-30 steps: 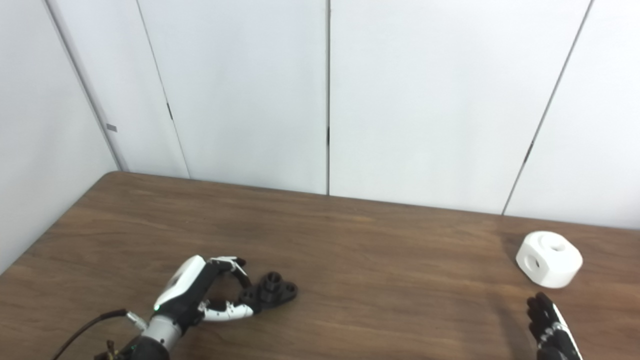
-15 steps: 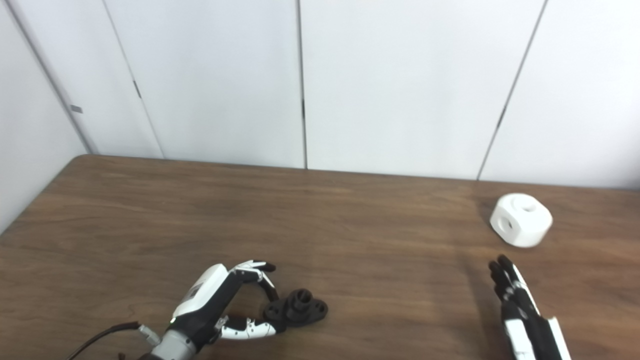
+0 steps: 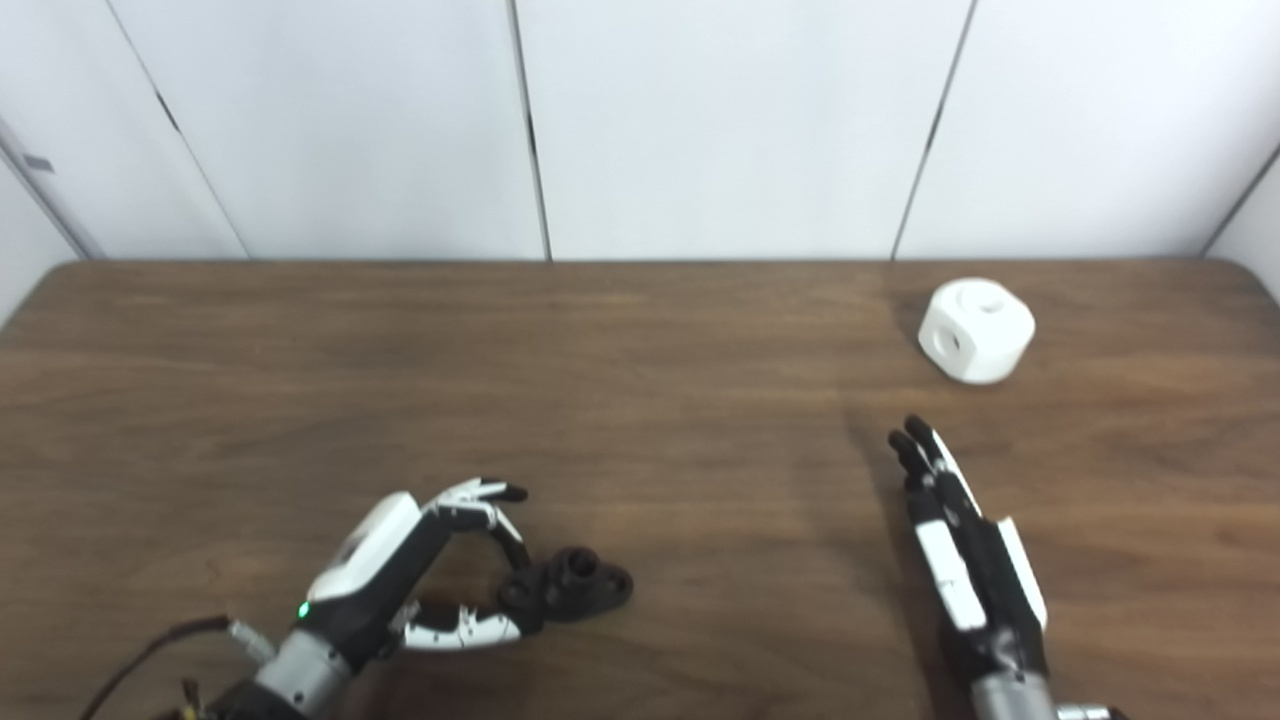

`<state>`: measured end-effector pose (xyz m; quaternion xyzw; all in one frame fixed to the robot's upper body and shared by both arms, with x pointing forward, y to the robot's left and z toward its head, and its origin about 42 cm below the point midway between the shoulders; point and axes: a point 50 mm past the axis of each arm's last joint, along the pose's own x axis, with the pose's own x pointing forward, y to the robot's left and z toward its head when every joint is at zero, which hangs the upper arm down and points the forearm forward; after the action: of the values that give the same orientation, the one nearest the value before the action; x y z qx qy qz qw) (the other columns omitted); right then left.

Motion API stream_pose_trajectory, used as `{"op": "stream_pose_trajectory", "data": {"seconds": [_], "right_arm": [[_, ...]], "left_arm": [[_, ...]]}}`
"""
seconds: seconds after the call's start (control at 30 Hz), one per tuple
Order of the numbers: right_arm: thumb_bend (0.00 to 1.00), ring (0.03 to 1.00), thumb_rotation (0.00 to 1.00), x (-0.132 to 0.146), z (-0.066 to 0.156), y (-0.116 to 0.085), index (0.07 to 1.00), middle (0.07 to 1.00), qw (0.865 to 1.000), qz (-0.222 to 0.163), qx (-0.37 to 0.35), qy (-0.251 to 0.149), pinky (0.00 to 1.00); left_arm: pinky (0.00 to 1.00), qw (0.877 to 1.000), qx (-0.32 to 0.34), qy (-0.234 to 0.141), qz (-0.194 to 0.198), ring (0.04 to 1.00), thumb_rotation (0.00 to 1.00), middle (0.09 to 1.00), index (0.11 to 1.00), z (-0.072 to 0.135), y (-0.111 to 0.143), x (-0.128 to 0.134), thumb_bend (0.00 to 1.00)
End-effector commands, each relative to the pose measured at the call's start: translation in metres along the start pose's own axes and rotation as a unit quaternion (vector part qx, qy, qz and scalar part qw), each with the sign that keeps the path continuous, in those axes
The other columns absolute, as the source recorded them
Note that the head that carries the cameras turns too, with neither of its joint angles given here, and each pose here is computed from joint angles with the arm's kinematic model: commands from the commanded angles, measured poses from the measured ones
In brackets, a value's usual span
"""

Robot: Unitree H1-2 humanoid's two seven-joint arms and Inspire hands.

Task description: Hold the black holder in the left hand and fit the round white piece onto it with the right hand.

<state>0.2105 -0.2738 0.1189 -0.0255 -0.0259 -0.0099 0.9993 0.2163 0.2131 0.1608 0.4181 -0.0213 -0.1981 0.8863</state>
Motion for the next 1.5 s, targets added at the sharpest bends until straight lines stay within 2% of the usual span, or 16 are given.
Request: {"op": "stream_pose_trajectory", "data": {"seconds": [0.0, 0.17, 0.37, 0.83, 0.9, 0.93, 1.0, 1.07, 1.13, 1.27, 1.47], "right_arm": [[0.62, 0.968, 0.87, -0.005, 0.01, 0.008, 0.944, 0.928, 1.0, -0.01, 0.015, -0.016, 1.0], [0.6, 0.968, 0.87, -0.006, 0.016, 0.006, 0.944, 0.925, 1.0, -0.008, 0.017, -0.016, 1.0], [0.61, 0.973, 0.86, -0.008, 0.019, 0.002, 0.944, 0.929, 1.0, -0.006, 0.015, -0.014, 1.0], [0.58, 0.966, 0.85, -0.009, 0.023, -0.003, 0.945, 0.93, 1.0, -0.005, 0.014, -0.013, 1.0], [0.6, 0.954, 0.69, -0.01, 0.024, -0.004, 0.913, 0.918, 1.0, -0.008, 0.013, -0.002, 1.0], [0.61, 0.953, 0.65, -0.01, 0.026, -0.004, 0.906, 0.916, 1.0, -0.009, 0.019, 0.01, 1.0], [0.67, 0.968, 0.5, -0.01, 0.03, -0.005, 0.897, 0.933, 0.999, -0.012, 0.029, 0.023, 1.0], [0.69, 0.969, 0.43, -0.006, 0.039, -0.006, 0.894, 0.934, 0.999, -0.017, 0.023, 0.023, 1.0], [0.7, 0.968, 0.4, -0.002, 0.047, -0.01, 0.896, 0.932, 1.0, -0.026, 0.0, 0.017, 0.97], [0.73, 0.964, 0.33, 0.011, 0.059, -0.023, 0.897, 0.928, 0.997, -0.049, -0.06, 0.011, 0.98], [0.82, 0.913, 0.33, 0.031, 0.08, -0.048, 0.881, 0.912, 0.987, -0.081, -0.142, 0.004, 0.87]], "left_arm": [[0.81, 0.997, 0.029, 0.044, -0.05, 0.914, 0.04, 0.842, 0.487, -0.012, -0.004, -0.008, 0.52], [0.83, 0.992, 0.099, 0.06, -0.05, 0.888, 0.05, 0.813, 0.487, -0.017, 0.005, -0.009, 0.52], [0.84, 0.984, 0.152, 0.088, -0.034, 0.873, 0.05, 0.803, 0.488, -0.015, 0.007, -0.008, 0.52], [0.83, 0.974, 0.198, 0.113, -0.016, 0.868, 0.05, 0.796, 0.489, -0.011, 0.001, -0.008, 0.52], [0.83, 0.974, 0.195, 0.113, -0.014, 0.864, 0.05, 0.793, 0.489, -0.011, 0.001, -0.008, 0.52], [0.83, 0.975, 0.193, 0.113, -0.014, 0.864, 0.05, 0.793, 0.489, -0.012, 0.0, -0.007, 0.52], [0.82, 0.976, 0.184, 0.113, -0.013, 0.863, 0.05, 0.789, 0.489, -0.015, -0.001, -0.007, 0.52], [0.82, 0.978, 0.178, 0.11, -0.011, 0.861, 0.05, 0.784, 0.488, -0.017, -0.002, -0.006, 0.52], [0.81, 0.979, 0.174, 0.108, -0.009, 0.857, 0.05, 0.779, 0.488, -0.019, -0.003, -0.005, 0.52], [0.8, 0.98, 0.168, 0.105, -0.006, 0.855, 0.05, 0.777, 0.488, -0.023, -0.007, -0.004, 0.52], [0.79, 0.983, 0.155, 0.1, -0.004, 0.846, 0.05, 0.775, 0.487, -0.024, -0.008, -0.009, 0.52]]}}
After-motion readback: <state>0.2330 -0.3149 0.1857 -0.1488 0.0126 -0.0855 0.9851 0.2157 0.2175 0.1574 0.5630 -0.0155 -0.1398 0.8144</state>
